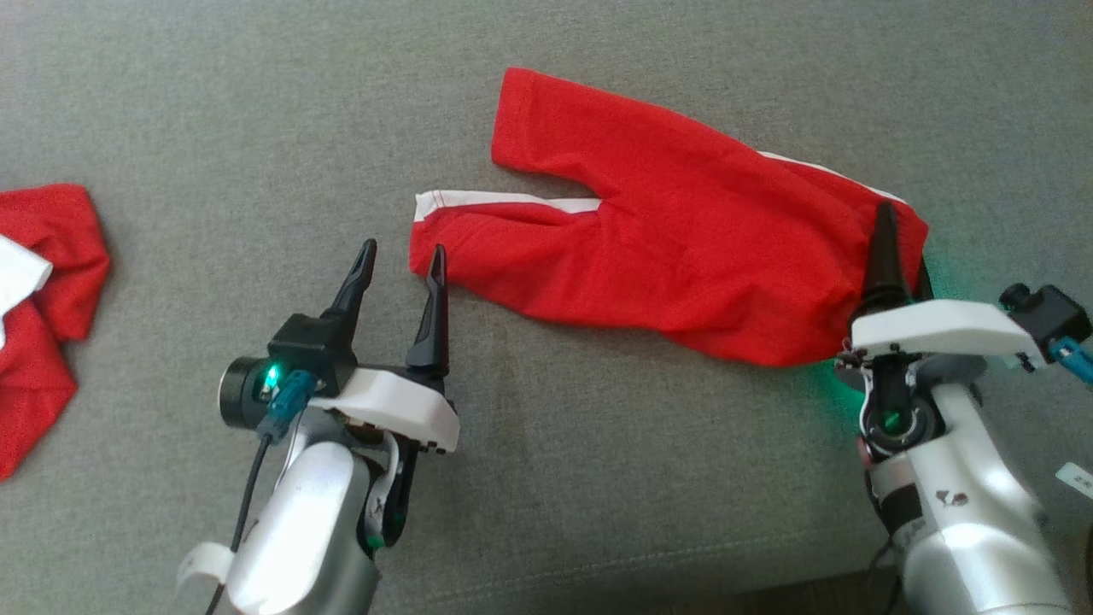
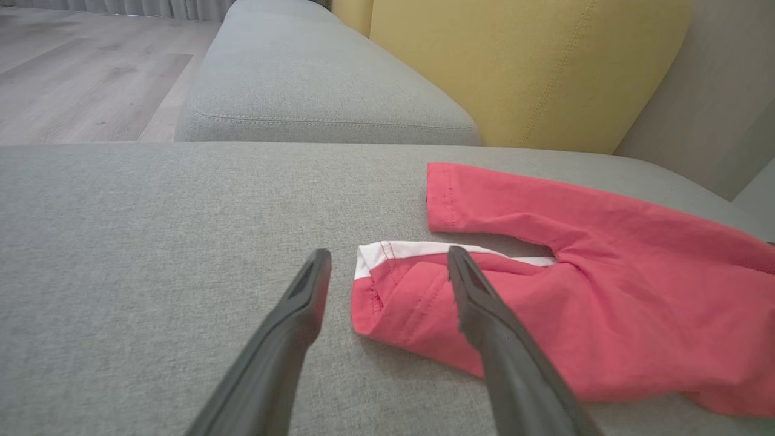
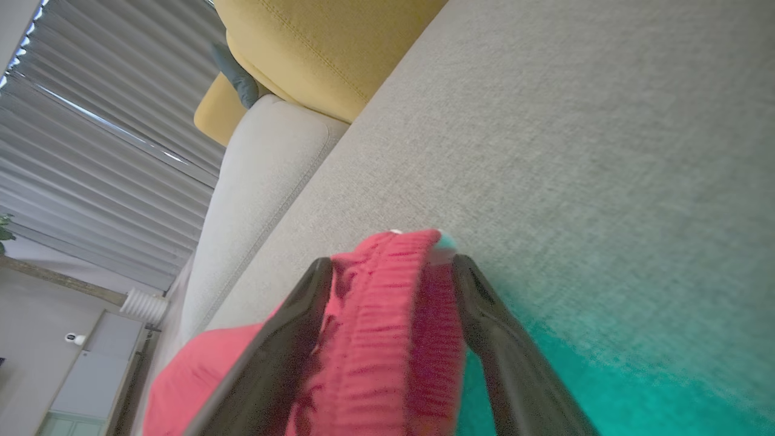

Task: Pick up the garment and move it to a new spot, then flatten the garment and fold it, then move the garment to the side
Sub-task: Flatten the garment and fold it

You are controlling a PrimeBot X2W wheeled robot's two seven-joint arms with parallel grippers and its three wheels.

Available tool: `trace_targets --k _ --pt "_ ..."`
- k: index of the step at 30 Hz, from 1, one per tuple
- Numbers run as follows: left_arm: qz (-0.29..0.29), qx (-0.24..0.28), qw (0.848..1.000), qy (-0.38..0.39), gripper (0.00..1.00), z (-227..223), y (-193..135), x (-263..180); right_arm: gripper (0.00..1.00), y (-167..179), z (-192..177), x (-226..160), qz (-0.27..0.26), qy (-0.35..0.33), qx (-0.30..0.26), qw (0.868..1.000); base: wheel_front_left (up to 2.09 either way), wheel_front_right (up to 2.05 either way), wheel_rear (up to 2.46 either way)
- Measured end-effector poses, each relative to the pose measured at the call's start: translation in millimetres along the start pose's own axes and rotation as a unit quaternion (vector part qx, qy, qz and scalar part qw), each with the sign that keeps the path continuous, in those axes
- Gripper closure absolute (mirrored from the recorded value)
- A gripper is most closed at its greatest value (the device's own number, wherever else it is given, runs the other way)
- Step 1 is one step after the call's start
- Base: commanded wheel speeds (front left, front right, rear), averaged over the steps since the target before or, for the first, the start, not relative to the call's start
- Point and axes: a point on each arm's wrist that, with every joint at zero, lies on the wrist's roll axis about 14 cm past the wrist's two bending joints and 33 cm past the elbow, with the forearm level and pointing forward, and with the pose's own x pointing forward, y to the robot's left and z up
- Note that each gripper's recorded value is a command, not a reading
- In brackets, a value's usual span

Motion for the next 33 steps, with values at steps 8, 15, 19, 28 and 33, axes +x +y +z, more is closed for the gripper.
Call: trace_targets --k 8,15,19,28,33 --pt "0.009 0.004 1.000 -0.005 0.00 4.9 5.3 -4.9 1.00 14.7 17.9 10.1 0.018 -0.017 0.018 1.000 0.00 0.00 0.00" --pt "0.040 -0.005 0.999 -0.010 0.00 12.6 20.6 -25.8 1.00 98.0 88.3 31.2 0.143 -0.094 -0.103 0.980 0.00 0.00 0.00" --pt "0.064 -0.012 0.998 -0.008 0.00 13.7 29.7 -48.1 1.00 201.8 116.5 33.8 0.254 -0.135 -0.140 0.947 0.00 0.00 0.00" --pt "0.130 -0.022 0.991 -0.018 0.00 20.5 53.0 -99.1 1.00 376.4 58.6 -21.6 0.448 -0.101 -0.198 0.866 0.00 0.00 0.00" --pt "0.172 -0.022 0.984 -0.035 0.00 27.7 67.7 -130.8 1.00 467.0 10.9 -125.9 0.601 -0.084 -0.203 0.769 0.00 0.00 0.00"
